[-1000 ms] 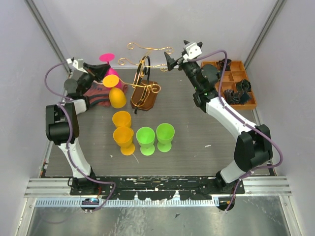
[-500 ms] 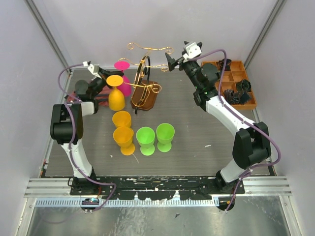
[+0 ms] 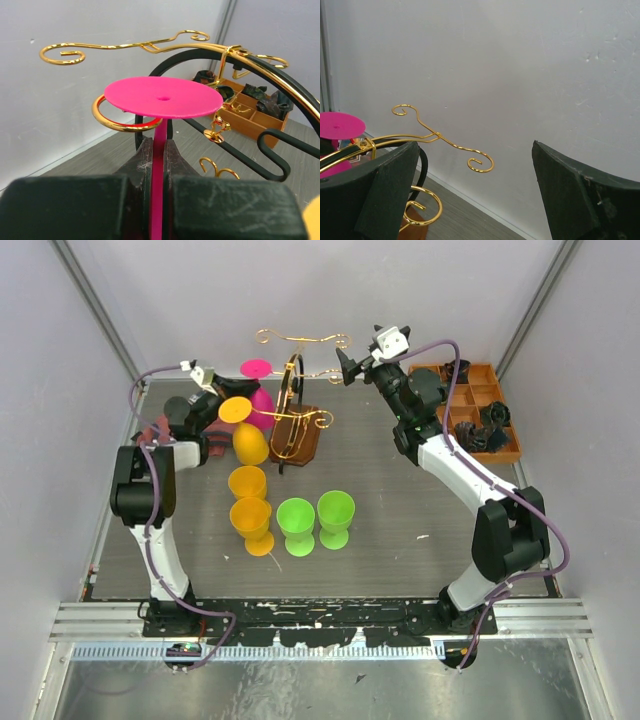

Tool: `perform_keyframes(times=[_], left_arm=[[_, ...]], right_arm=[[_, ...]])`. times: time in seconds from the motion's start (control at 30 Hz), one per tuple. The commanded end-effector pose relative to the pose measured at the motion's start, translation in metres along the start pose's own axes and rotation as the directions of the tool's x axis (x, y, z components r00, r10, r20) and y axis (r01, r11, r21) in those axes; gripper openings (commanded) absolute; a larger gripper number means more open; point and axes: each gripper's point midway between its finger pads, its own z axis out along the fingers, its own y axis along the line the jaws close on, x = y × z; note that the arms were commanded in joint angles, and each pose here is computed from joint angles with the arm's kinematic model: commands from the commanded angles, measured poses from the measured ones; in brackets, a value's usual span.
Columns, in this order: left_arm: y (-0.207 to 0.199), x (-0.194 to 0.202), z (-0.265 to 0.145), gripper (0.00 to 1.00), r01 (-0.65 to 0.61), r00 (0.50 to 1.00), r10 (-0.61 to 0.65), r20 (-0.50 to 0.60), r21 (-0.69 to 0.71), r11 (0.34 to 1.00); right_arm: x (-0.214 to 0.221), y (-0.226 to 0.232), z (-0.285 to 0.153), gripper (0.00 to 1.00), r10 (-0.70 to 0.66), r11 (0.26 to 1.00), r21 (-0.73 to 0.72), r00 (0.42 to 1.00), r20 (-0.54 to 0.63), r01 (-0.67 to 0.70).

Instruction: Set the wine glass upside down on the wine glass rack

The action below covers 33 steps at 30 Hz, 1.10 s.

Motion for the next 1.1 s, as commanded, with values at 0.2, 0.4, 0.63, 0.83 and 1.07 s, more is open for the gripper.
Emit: perform_keyframes(times=[0.2,0.4,0.63,0.83,1.07], left_arm=[[0.044,-0.012,0.006,0.00,-0.069,0.993,0.086,0.080,-0.192,0.979],[0.051,-0.017,-0.008,0.00,-0.106,0.986,0.138,0.098,-0.276,0.955],[0.043,-0.022,-0.022,0.00,-0.127,0.981,0.163,0.106,-0.289,0.949],[0.026,-0.023,-0.022,0.00,-0.135,0.984,0.158,0.086,-0.231,0.964],[0.015,-0.006,-0.017,0.09,-0.149,0.988,0.153,0.011,-0.172,0.974]], right_arm=[[-0.026,-0.006,0.005,1.00,-0.004,1.000,0.003,0.998,0.068,0.004],[-0.025,-0.007,0.006,1.00,-0.006,1.000,0.004,0.998,0.066,0.006],[-0.019,-0.007,0.010,1.00,-0.006,1.000,-0.003,0.998,0.055,0.006],[-0.013,-0.005,0.012,1.00,-0.003,1.000,-0.011,0.999,0.047,0.003],[-0.004,-0.005,0.014,1.00,0.004,1.000,-0.011,0.999,0.035,-0.004]])
